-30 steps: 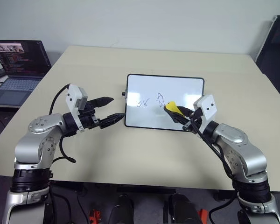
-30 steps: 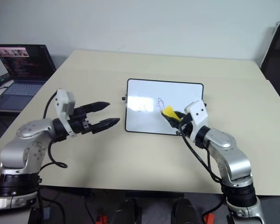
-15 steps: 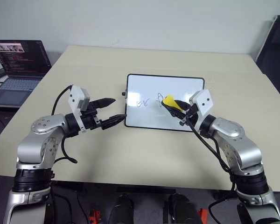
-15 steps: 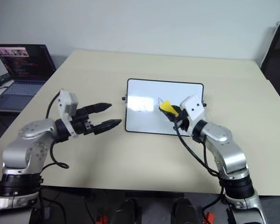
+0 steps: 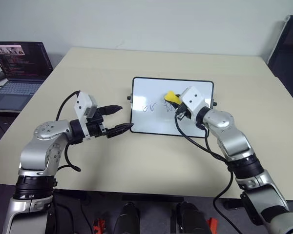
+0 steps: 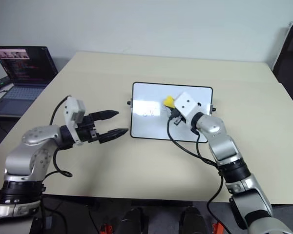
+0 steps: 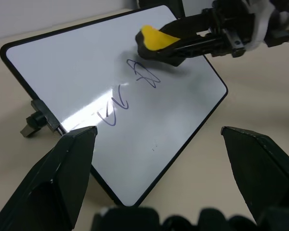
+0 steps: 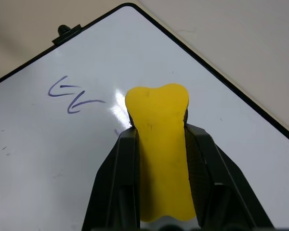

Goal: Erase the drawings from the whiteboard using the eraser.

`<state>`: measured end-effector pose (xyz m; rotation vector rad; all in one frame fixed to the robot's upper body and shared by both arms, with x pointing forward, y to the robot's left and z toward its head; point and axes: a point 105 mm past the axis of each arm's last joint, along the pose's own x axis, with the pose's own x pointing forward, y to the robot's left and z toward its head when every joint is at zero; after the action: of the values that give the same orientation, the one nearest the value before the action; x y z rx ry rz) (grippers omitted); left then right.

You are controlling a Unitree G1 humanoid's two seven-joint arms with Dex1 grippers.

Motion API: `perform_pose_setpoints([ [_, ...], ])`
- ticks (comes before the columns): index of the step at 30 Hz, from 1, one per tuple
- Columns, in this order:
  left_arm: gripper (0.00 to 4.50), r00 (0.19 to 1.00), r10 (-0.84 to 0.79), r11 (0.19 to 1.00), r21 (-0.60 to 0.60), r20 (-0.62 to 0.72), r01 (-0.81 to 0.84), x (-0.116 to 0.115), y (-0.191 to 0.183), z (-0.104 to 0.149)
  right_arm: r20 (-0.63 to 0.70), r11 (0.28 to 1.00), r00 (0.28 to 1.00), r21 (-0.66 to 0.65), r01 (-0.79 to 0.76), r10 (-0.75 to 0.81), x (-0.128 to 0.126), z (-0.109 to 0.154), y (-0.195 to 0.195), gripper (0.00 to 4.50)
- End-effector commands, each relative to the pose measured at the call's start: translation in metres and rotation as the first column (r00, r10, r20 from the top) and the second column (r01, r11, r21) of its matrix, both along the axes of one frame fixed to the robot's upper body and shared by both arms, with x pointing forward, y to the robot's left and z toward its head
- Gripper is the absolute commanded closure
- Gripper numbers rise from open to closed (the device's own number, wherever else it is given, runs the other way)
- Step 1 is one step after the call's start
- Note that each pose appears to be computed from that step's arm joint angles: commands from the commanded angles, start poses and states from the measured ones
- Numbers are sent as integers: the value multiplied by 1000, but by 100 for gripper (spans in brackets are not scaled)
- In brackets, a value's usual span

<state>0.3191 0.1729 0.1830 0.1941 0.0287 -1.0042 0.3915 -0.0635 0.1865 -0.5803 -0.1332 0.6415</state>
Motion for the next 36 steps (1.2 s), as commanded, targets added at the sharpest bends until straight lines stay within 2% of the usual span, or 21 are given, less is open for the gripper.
perform_pose_setpoints([
  [1, 0, 999, -13, 1000, 14, 48, 12, 0, -1, 10, 70, 1000, 997, -27, 16, -14, 8, 15, 5, 354],
  [8, 0, 999, -16, 1000, 12, 45, 15, -2, -3, 8, -66, 992, 998, -126, 12, -20, 13, -14, 0, 354],
  [10, 0, 999, -15, 1000, 12, 42, 14, -2, -2, 7, -123, 977, 992, -204, -59, 34, 2, -31, -1, 354],
  [13, 0, 999, -13, 1000, 12, 41, 13, -3, -2, 7, -161, 954, 984, -272, -123, 81, -8, -41, 0, 354],
  [15, 0, 999, -13, 1000, 11, 41, 12, -3, -3, 7, -110, 957, 992, -275, -90, 61, -4, -33, 1, 354],
  [19, 0, 999, -16, 1000, 7, 40, 15, -3, -3, 7, 93, 976, 992, -193, 102, -85, 20, 8, -6, 354],
  [23, 0, 999, -16, 1000, 7, 39, 15, -4, -3, 6, 127, 976, 986, -172, 130, -109, 24, 14, -8, 354],
  [32, 0, 999, -12, 1000, 5, 40, 12, -4, -3, 6, -60, 948, 998, -315, -44, 26, -2, -34, -3, 354],
  [36, 0, 999, -12, 1000, 6, 41, 12, -4, -3, 6, -84, 927, 996, -370, -65, 36, -7, -44, -10, 354],
])
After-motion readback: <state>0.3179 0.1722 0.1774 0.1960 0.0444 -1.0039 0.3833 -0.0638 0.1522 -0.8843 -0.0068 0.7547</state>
